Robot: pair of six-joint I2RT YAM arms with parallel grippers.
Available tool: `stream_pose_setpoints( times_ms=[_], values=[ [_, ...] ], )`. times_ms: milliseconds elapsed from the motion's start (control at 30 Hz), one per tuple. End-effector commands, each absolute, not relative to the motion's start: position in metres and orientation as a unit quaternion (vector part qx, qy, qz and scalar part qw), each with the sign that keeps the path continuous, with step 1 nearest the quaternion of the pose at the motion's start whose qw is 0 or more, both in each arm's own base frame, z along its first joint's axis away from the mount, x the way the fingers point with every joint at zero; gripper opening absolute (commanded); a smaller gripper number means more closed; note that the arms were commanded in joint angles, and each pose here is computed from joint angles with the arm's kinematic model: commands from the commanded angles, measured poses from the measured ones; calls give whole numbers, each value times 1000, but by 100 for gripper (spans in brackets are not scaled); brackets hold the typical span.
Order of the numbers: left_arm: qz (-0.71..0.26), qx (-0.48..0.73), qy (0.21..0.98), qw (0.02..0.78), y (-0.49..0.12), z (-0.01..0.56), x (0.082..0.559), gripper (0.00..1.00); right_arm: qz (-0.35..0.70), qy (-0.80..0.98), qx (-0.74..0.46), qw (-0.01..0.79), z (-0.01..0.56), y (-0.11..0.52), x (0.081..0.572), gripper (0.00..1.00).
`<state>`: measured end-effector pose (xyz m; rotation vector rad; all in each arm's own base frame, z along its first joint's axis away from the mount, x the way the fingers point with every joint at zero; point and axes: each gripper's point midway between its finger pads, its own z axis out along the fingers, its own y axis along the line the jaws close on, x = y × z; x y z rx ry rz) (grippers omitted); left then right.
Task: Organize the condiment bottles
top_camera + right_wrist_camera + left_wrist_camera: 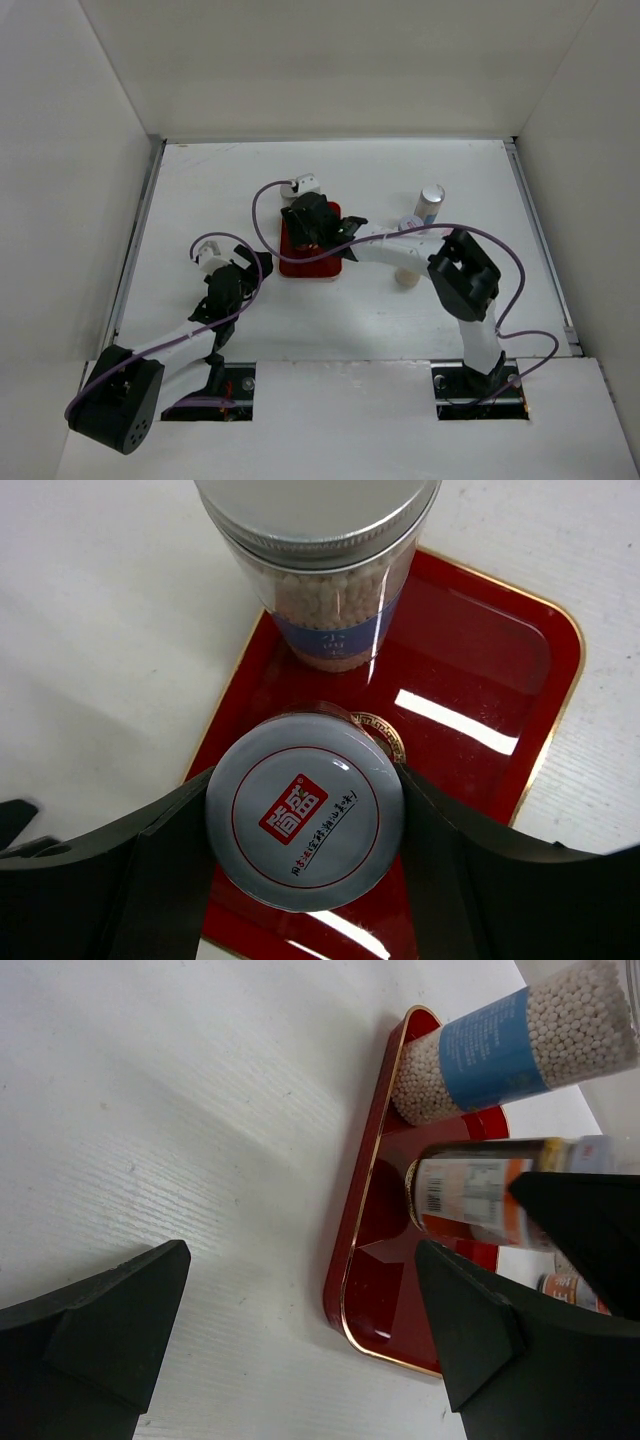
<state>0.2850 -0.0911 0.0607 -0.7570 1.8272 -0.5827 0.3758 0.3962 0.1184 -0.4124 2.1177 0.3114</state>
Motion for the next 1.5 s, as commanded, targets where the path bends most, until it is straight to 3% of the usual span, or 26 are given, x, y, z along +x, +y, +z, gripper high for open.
stream_pose_setpoints(
  times_ms=[0,433,700,900,1000,1167,1333,1467],
  values=[
    [-257,-321,744,527,-92,70,289,100,183,810,-136,540,189,426,401,49],
    [-256,-321,745,527,-93,70,289,100,173,821,-141,525,153,442,406,52],
    [-257,-320,745,526,-93,70,289,100,182,812,-130,539,166,445,397,82],
    [-258,-320,743,527,-93,71,289,100,207,796,-106,558,215,422,380,84],
    [-259,-320,744,527,-93,71,289,100,208,791,-95,568,234,395,361,82],
    [-260,-318,744,527,-94,72,289,100,141,796,-38,587,230,300,331,78],
    [-256,-318,747,525,-94,69,289,100,61,819,59,568,200,185,302,88],
    [-259,-317,747,524,-95,70,289,100,19,844,91,528,167,140,281,92]
  ],
)
